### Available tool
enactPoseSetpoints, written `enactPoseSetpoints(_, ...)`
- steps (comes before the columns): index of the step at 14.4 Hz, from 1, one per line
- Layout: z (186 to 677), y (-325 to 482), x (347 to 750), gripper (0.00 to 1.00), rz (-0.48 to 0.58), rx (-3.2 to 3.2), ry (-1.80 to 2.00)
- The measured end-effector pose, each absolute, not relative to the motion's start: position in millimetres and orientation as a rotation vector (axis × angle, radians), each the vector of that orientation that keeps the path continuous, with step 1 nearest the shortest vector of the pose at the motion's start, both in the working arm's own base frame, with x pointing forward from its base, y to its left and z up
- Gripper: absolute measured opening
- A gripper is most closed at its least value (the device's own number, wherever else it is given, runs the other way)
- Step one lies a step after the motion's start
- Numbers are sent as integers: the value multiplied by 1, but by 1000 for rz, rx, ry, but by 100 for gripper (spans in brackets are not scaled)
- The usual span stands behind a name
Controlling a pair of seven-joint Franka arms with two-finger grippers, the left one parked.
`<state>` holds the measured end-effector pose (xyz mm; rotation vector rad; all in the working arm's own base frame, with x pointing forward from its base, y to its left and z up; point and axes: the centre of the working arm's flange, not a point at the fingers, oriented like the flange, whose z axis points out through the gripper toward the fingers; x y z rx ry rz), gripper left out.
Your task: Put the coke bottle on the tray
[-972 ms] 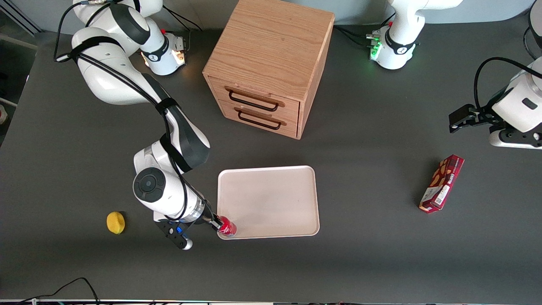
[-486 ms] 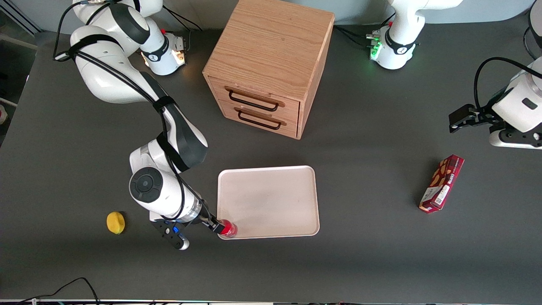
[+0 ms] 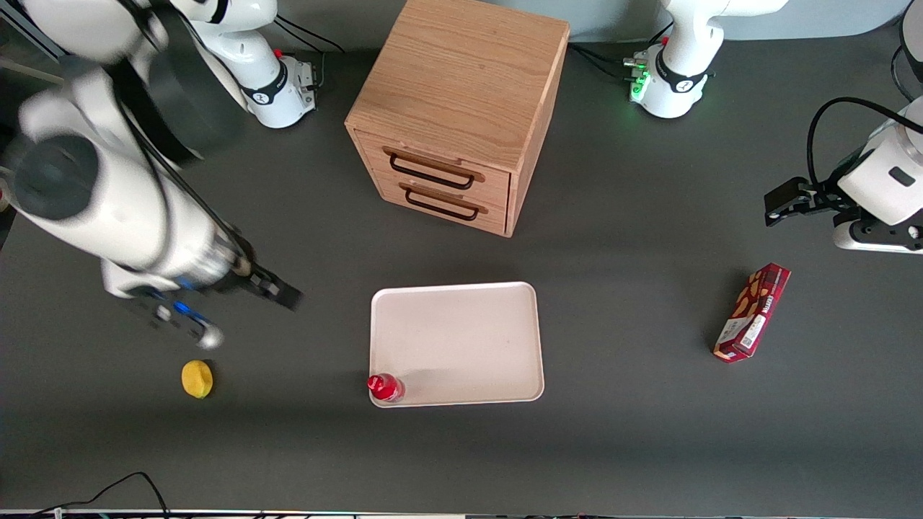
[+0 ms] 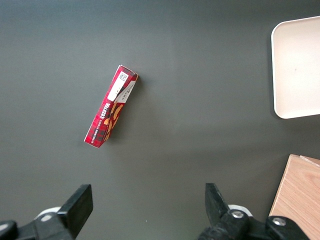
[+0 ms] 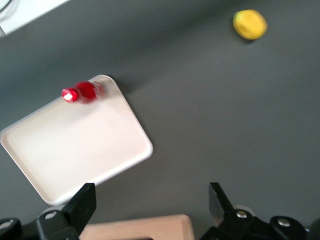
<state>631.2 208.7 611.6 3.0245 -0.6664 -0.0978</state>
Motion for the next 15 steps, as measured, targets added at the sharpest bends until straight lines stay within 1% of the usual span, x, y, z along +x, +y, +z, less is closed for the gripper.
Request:
enactPoseSetpoints(2,663,167,597,100,-127,3031,-563)
enactPoseSetpoints(3,676,147,584,100,-145,3037,-539)
enactPoseSetpoints(5,681,103,567,100,-196,3062,-529)
enactPoseSetpoints(7,670,58,553,100,-201,3080,-510)
enactPoseSetpoints(9,645,41,535,100,-166,3079,-508)
enactPoseSetpoints(12,604,46,500,100,-121,3072,-480)
enactPoseSetpoints(13,598,51,491,100,-112,3070,-468)
enactPoseSetpoints(15,604,53,483,100,-75,3076,-462)
